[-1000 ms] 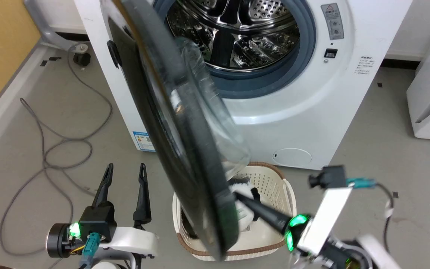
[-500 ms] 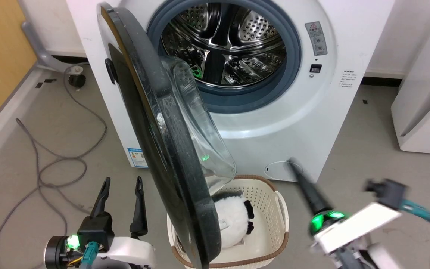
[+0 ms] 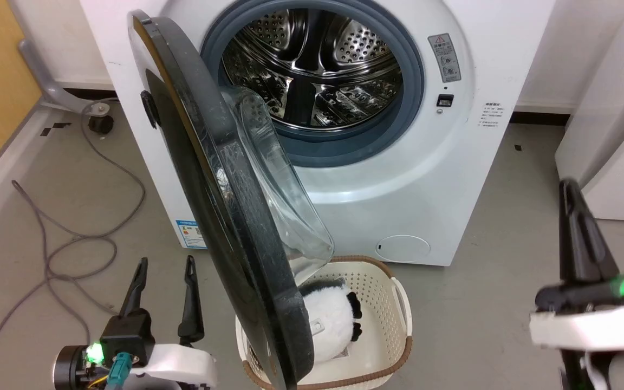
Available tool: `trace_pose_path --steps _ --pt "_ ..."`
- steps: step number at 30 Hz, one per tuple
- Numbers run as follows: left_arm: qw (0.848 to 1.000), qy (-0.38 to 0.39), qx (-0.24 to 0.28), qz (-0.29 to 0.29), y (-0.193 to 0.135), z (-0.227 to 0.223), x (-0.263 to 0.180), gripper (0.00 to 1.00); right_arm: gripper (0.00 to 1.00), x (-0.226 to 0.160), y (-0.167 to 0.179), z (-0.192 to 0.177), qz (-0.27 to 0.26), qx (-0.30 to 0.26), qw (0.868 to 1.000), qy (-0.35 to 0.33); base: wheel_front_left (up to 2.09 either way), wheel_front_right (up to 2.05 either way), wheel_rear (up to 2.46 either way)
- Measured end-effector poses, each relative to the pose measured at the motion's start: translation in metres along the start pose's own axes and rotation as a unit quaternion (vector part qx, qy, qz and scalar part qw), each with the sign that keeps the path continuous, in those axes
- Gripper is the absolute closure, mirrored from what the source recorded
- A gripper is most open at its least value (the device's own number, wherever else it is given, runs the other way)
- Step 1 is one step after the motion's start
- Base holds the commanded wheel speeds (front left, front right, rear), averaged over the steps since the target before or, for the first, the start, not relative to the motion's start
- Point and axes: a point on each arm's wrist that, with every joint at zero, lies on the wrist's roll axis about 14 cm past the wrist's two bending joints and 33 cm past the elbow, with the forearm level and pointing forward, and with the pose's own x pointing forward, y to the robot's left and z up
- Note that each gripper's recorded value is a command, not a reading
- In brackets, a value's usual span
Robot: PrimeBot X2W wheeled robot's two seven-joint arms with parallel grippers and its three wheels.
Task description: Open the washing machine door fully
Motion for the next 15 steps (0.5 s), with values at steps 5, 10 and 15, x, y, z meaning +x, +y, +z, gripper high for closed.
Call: trace_pose_path --steps 5,10,15 --pt "1.0 0.0 0.001 0.0 0.0 0.0 0.001 0.0 1.0 -0.021 -0.001 -0.015 0.006 -0.098 0.994 0.039 0.0 0.0 0.0" --pt "1.0 0.0 0.0 -0.002 -0.001 0.0 0.001 0.0 1.0 -0.046 -0.007 -0.045 -0.011 -0.094 0.991 0.096 0.0 0.0 0.0" --pt "1.0 0.0 0.0 -0.003 -0.002 -0.001 0.003 0.0 0.0 -0.077 -0.011 -0.083 -0.032 -0.056 0.984 0.165 0.0 0.0 0.0"
